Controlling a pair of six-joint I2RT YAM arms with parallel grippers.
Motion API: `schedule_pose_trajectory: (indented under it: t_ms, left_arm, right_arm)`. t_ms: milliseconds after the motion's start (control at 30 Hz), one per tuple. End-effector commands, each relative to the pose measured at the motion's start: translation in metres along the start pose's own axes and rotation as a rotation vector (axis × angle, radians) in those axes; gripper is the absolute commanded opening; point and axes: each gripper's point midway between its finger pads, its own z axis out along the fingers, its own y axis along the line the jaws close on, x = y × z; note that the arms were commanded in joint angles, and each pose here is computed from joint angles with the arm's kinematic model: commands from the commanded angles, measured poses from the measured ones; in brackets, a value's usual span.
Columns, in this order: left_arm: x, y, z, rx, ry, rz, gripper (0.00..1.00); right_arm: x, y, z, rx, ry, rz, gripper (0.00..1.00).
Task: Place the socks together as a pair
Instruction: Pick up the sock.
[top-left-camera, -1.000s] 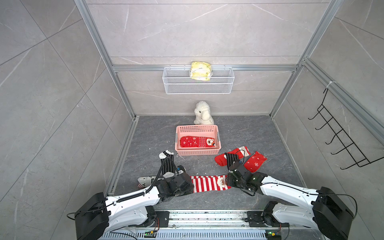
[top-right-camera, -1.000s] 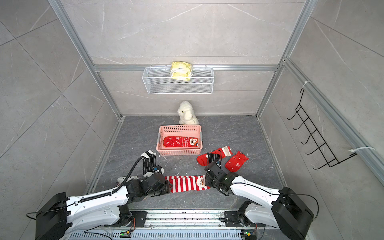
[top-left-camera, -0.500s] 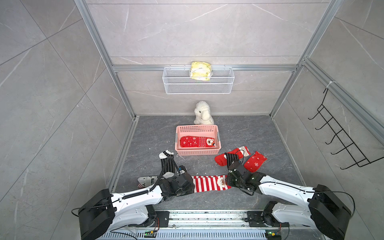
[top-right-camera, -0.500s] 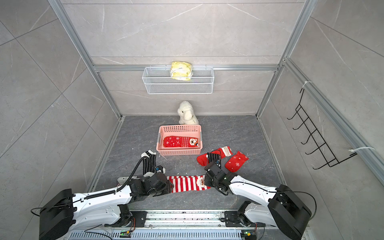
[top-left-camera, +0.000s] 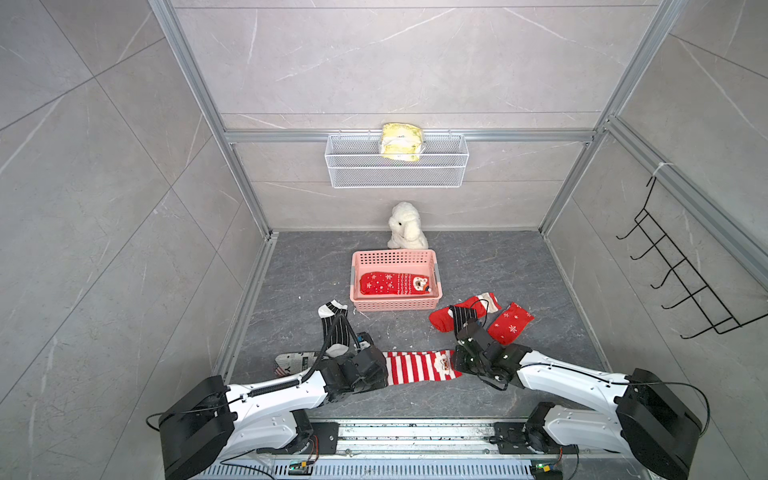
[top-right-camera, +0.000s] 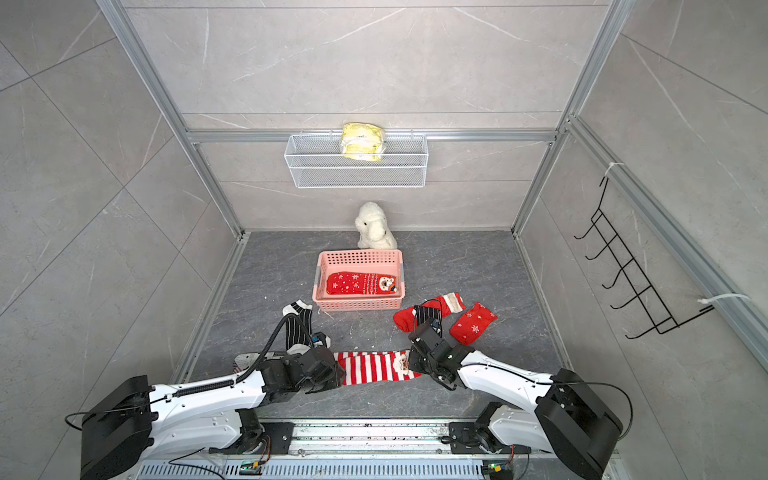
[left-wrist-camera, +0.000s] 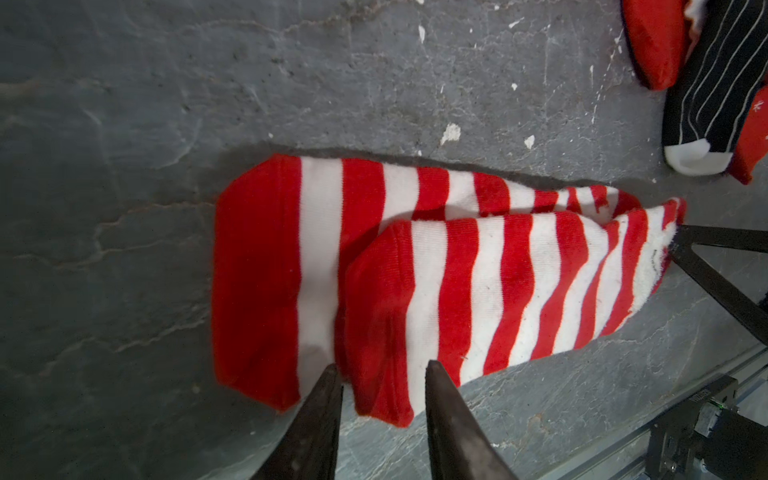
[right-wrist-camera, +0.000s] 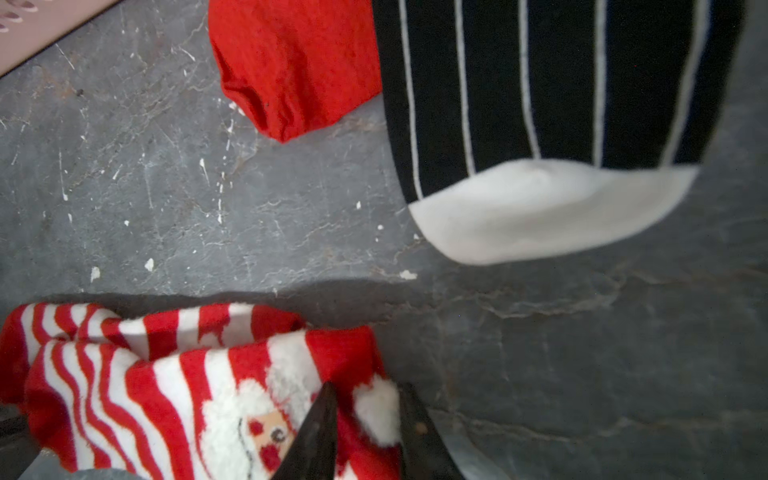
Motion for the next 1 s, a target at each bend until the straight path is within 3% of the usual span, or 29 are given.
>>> schedule_pose_trajectory:
  t_ms: [0, 167, 333, 500, 567, 967]
  left_arm:
    - [0.001, 0.001, 0.002, -0.009, -0.001, -0.010, 0.34]
    - [-0.002, -0.006, 0.001, 0.012, -0.008, -0.007, 0.31]
    - [-0.004, -0.009, -0.001, 0.012, -0.008, 0.009, 0.19]
    - [-0.007, -0.014, -0.007, 0.033, -0.017, 0.011, 0.04]
    - [-0.009, -0.017, -0.011, 0.041, -0.023, 0.013, 0.00]
    - [-0.028, -0.039, -0.055, 0.084, -0.074, 0.114, 0.00]
  right_arm:
    - [0.002, -0.001, 0.001, -0.003, 0.009, 0.006, 0.27]
    - [0.002, -0.001, 0.000, -0.004, 0.011, 0.004, 0.23]
    - [0.001, 0.001, -0.005, -0.013, 0.010, 0.004, 0.15]
    - [0.000, 0.008, -0.016, -0.053, 0.008, 0.010, 0.00]
    - [0.001, 0.011, -0.020, -0.067, 0.014, 0.009, 0.00]
    - [-0.013, 0.038, -0.072, -0.210, -0.052, 0.015, 0.00]
